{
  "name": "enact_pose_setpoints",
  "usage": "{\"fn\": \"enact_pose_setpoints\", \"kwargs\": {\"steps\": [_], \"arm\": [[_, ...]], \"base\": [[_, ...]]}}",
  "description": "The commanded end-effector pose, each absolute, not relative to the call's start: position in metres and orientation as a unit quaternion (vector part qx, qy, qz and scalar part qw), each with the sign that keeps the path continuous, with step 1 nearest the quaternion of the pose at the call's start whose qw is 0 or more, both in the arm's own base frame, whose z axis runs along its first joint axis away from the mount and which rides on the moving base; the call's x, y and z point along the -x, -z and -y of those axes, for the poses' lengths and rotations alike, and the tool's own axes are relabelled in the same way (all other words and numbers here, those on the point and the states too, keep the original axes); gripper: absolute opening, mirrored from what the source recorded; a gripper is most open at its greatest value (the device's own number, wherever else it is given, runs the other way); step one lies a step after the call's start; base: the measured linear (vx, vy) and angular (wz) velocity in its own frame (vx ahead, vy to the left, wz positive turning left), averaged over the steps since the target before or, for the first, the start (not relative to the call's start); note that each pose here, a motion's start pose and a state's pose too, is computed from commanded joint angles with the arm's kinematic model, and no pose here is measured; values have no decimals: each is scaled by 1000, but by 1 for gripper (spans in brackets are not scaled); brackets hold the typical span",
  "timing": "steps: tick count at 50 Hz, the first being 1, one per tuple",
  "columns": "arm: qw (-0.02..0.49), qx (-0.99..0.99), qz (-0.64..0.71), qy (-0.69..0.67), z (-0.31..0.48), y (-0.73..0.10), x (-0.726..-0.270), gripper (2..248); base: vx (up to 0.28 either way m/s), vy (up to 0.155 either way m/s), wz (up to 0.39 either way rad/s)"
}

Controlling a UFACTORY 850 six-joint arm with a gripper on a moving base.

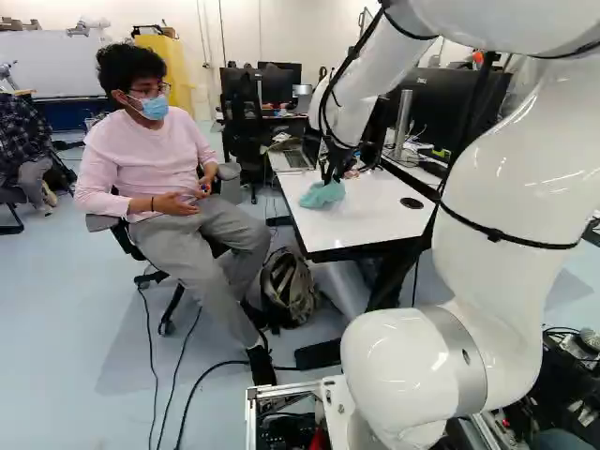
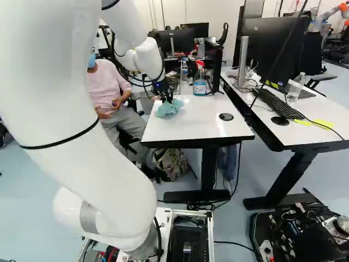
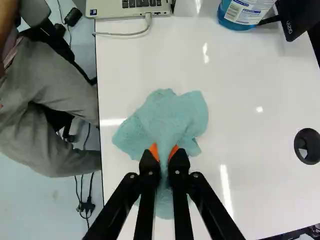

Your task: Clean the table with the green towel

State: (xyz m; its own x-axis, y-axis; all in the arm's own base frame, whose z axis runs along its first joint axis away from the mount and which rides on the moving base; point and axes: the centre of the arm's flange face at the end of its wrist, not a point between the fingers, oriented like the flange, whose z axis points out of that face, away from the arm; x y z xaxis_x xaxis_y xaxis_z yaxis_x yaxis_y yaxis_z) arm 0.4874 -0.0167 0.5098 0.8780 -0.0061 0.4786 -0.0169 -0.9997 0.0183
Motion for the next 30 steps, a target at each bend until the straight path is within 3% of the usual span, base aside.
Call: {"fn": "enact_pose_setpoints", "kwargs": {"steps": [30], "arm": [[9,-963,-2,-271,7,-545,-436,37]], "base": [[0,0,0]]}}
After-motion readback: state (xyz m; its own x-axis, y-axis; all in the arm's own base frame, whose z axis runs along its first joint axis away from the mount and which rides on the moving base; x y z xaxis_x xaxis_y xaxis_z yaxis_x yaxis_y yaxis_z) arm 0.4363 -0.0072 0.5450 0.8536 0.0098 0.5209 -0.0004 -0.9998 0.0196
